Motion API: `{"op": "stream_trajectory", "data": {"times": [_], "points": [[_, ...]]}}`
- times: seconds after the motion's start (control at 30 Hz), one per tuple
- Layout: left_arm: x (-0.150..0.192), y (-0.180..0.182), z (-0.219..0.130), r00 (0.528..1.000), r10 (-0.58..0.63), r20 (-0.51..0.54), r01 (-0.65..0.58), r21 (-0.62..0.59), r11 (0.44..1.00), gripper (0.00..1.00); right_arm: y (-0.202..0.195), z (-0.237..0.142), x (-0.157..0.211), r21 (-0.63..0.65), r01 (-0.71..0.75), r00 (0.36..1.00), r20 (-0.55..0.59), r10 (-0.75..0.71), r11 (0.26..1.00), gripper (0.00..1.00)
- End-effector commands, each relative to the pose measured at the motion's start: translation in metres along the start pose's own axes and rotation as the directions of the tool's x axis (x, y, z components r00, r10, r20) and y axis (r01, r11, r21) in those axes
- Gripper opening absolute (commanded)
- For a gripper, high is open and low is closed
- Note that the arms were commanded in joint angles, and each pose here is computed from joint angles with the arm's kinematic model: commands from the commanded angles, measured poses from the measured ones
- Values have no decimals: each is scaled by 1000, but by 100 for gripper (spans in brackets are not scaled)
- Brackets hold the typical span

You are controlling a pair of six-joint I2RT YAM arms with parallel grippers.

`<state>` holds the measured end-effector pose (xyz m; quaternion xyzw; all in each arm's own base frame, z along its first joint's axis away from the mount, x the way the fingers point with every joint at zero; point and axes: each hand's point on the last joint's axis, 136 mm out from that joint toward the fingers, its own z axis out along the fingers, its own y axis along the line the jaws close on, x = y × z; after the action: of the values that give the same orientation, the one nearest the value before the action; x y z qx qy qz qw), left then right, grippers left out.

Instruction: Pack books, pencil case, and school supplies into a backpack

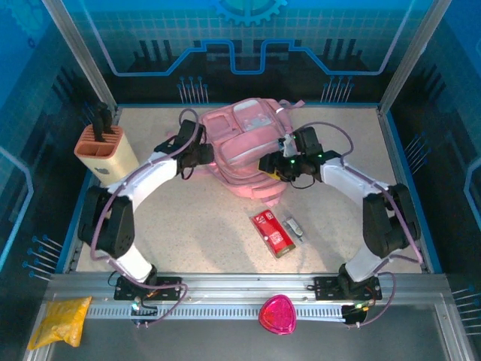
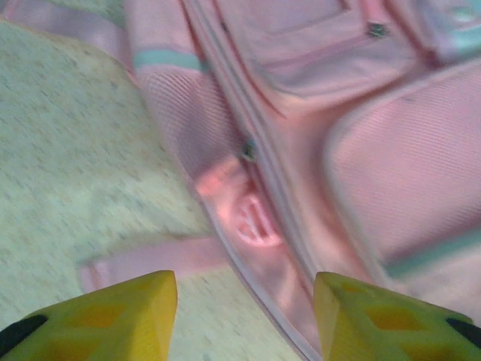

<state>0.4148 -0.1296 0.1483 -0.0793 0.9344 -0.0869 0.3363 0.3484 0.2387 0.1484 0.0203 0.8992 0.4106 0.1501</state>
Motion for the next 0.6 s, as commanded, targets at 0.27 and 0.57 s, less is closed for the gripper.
{"op": "stream_trajectory", "data": {"times": [0.27, 0.57], "points": [[110, -64, -41, 975, -112, -192, 155, 225, 962, 55, -39, -5, 118, 152, 200, 954, -256, -157, 968, 48], [150, -64, -48, 955, -155, -251, 217, 241, 946, 54, -56, 36, 154, 175, 316, 906, -347, -242, 933, 38]]}}
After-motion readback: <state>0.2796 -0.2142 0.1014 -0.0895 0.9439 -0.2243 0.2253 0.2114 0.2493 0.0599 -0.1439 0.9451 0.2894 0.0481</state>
